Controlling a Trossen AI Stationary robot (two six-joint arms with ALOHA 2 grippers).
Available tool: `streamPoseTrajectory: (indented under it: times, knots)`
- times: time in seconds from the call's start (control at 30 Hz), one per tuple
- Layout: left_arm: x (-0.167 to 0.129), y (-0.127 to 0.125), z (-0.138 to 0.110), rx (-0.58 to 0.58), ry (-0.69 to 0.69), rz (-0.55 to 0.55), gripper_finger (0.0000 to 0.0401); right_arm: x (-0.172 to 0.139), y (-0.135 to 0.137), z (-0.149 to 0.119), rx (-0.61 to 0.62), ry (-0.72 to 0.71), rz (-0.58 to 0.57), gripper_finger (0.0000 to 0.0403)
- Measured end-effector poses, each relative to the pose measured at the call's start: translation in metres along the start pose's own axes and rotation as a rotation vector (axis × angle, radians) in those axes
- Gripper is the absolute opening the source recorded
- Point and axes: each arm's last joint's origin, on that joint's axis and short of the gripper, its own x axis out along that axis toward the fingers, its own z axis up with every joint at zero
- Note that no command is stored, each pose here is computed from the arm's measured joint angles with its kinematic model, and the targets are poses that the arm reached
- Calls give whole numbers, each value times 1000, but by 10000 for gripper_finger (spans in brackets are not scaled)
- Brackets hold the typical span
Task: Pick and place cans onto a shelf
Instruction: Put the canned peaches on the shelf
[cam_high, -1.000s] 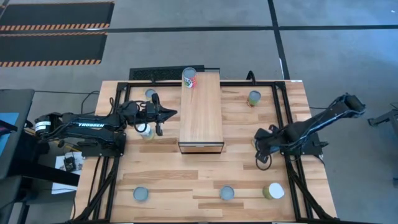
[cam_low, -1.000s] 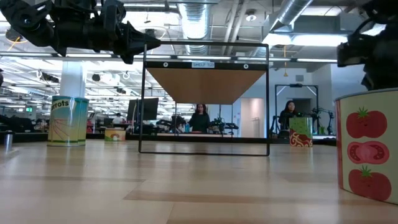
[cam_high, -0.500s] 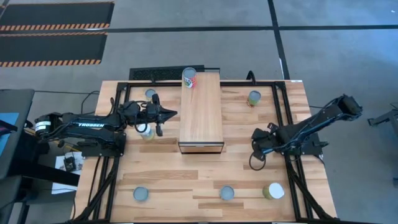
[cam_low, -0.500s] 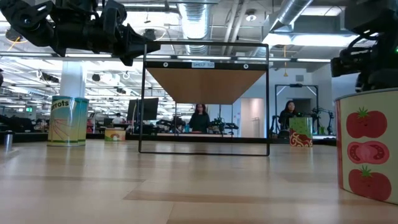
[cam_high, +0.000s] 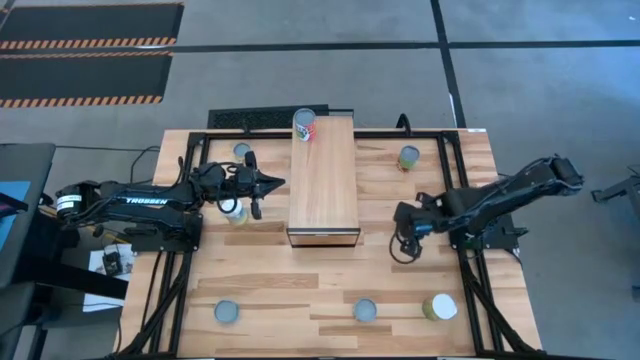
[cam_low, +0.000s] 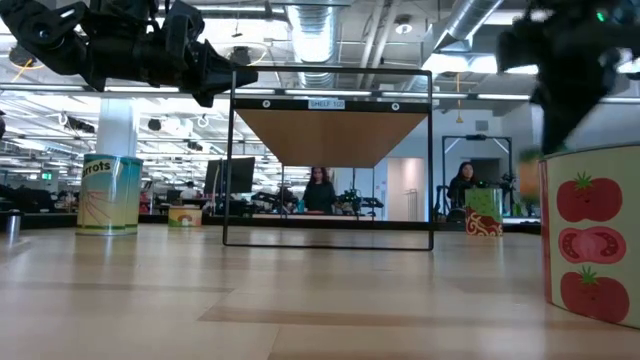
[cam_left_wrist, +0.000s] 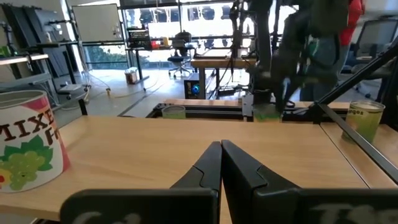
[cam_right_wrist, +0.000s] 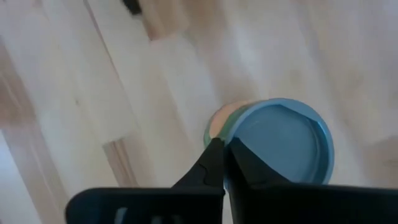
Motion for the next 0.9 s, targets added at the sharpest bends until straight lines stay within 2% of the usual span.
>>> streamPoseTrajectory:
  times: [0.23, 0.4, 0.57, 0.67, 0.9]
  knots:
    - [0, 0, -1, -1, 7, -1, 0, -62, -7, 53, -16, -233, -13, 11]
    - [0, 0, -2, -2, 17, -1, 0, -84, -17, 104, -115, -365, -66, 4]
    - [0, 0, -2, 4, 17, -1, 0, -71, -29, 165, -289, -373, -82, 4]
    - [0, 0, -2, 6, 21, -2, 0, -52, -35, 199, -392, -350, -55, 4]
    - [0, 0, -2, 16, 24, -3, 0, -5, -50, 254, -533, -281, -28, 5]
